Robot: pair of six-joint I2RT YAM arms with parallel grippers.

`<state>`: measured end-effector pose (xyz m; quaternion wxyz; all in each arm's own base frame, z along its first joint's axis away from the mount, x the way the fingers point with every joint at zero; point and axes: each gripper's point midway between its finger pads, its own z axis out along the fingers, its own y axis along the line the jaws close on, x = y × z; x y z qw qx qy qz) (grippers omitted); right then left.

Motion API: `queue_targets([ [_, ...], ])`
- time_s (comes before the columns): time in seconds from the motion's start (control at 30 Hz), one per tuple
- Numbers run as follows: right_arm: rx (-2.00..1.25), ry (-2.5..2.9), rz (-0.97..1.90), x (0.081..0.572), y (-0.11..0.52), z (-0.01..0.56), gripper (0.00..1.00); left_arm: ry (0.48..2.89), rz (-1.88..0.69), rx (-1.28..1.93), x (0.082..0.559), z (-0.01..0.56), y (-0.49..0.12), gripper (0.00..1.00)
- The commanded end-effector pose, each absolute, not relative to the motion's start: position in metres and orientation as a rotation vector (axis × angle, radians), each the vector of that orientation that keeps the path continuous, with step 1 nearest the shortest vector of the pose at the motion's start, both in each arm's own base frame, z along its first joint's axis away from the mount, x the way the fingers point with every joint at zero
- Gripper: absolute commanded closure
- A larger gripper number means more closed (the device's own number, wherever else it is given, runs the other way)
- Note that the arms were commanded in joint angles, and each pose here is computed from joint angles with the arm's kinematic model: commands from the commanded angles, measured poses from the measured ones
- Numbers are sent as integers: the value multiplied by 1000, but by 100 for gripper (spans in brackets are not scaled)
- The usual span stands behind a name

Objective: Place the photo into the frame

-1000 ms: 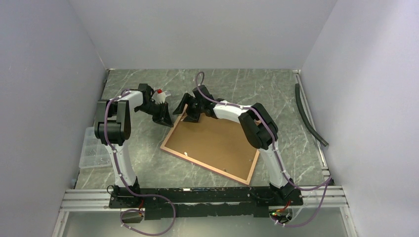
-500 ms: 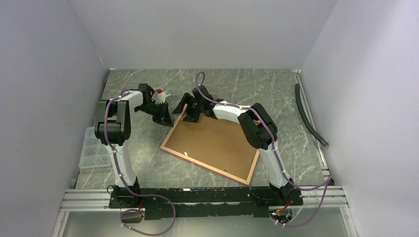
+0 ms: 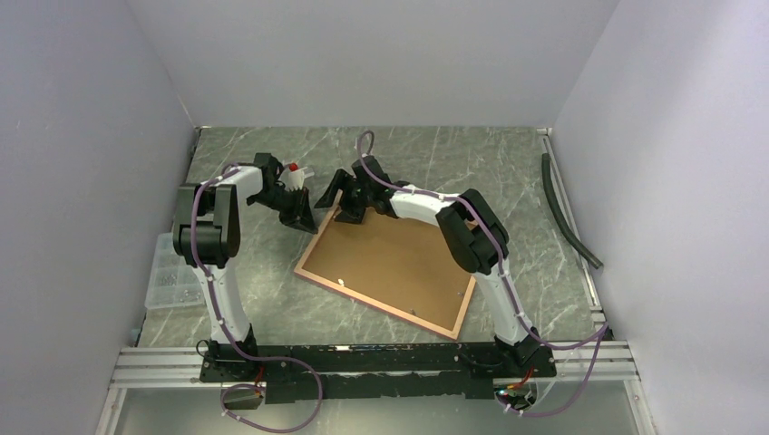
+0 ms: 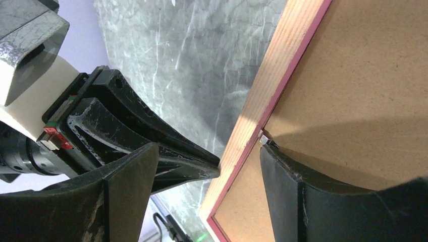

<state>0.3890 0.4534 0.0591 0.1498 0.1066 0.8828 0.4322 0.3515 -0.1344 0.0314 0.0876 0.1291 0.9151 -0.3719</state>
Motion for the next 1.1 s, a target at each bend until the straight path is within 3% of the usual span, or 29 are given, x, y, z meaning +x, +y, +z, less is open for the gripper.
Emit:
queue_targets([
  [0.0,95,2420,1208,386,450,93,22,2680,-1028,466,356,60,-129,84],
  [0.1,-128,2380,1111,365,424,116,24,2649,-1015,456,361,81,-119,78],
  [0.3,-518,2439,766,293,345,113,26,2582,-927,456,367,121,-99,51],
  [0.43,-675,2477,602,239,312,103,30,2559,-872,507,359,142,-90,39],
  [0.5,-740,2502,556,213,306,94,31,2551,-874,560,348,152,-90,20],
  [0.6,-793,2503,511,186,300,85,31,2517,-849,645,330,164,-89,15],
  [0.63,-809,2501,495,179,298,81,31,2509,-829,661,324,167,-87,8],
  [1.07,-894,2413,300,150,300,51,37,2457,-767,844,251,166,-82,5],
])
